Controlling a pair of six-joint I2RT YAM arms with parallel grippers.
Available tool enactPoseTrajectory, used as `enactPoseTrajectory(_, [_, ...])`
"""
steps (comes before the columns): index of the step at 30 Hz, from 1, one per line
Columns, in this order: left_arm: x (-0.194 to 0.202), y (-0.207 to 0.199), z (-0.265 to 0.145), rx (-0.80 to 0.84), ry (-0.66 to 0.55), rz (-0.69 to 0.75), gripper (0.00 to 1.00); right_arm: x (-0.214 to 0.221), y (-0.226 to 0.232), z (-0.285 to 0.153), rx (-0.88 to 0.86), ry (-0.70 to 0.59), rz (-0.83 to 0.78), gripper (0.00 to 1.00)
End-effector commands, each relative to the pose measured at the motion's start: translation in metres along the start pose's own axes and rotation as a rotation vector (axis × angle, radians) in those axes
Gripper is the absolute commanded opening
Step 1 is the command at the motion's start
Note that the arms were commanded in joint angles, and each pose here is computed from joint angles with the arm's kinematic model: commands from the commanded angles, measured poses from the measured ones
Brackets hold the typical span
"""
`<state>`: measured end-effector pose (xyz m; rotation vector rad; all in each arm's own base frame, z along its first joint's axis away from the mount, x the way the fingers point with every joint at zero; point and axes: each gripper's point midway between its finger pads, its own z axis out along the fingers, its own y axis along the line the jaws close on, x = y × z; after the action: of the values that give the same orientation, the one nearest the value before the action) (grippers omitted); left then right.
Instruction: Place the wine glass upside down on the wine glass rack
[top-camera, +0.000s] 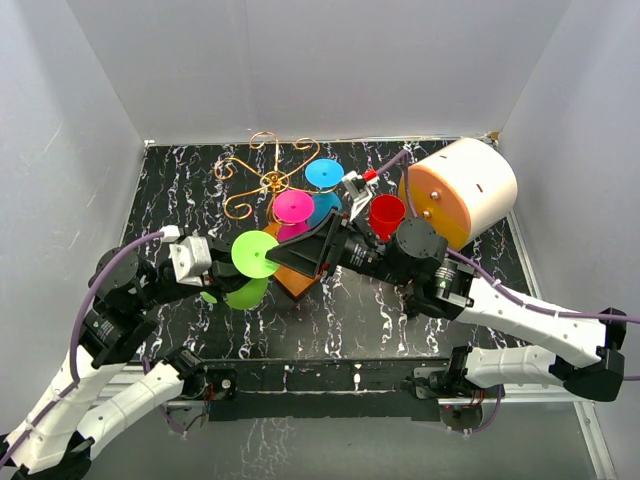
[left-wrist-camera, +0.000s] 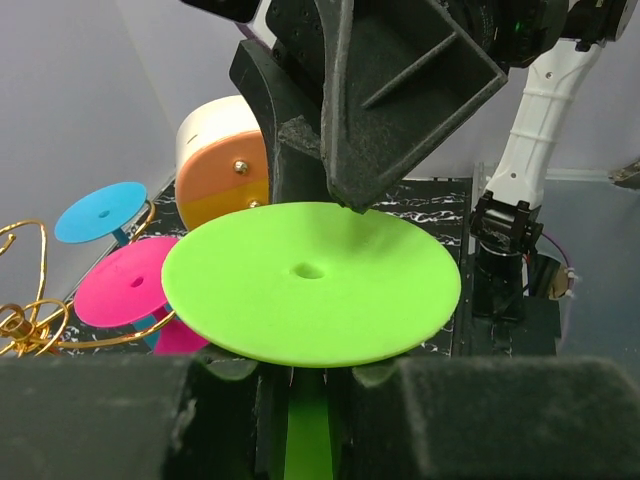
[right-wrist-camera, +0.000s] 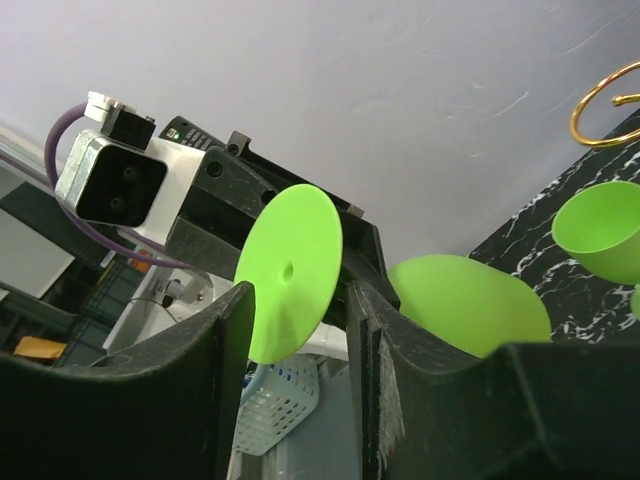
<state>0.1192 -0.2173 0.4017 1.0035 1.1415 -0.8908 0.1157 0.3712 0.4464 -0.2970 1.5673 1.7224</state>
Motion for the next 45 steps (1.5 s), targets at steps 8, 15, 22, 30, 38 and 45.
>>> enactPoseTrajectory(8, [0.009,0.002,0.0,-0.025,0.006,-0.047,0.07,-0.013,0.027,0.005,-0.154,-0.085,0.16,0.0])
enactPoseTrajectory(15, [0.019,0.013,-0.017,-0.169,0.047,-0.145,0.63,-0.017,0.022,0.01,-0.141,-0.114,0.22,0.0])
enactPoseTrajectory(22, [0.024,-0.005,-0.046,-0.222,0.076,-0.33,0.71,-0.03,0.02,0.012,-0.1,-0.17,0.232,0.0])
enactPoseTrajectory(30, [-0.022,0.016,-0.071,-0.496,-0.173,-0.87,0.59,-0.021,0.013,0.023,-0.086,-0.135,0.234,0.0])
enactPoseTrajectory(38, [-0.022,0.029,-0.082,-0.636,-0.19,-1.015,0.57,-0.015,0.005,0.029,-0.052,-0.112,0.221,0.0])
enactPoseTrajectory(45, [-0.024,0.034,-0.072,-0.63,-0.187,-1.046,0.55,-0.012,0.005,0.032,-0.052,-0.097,0.217,0.0])
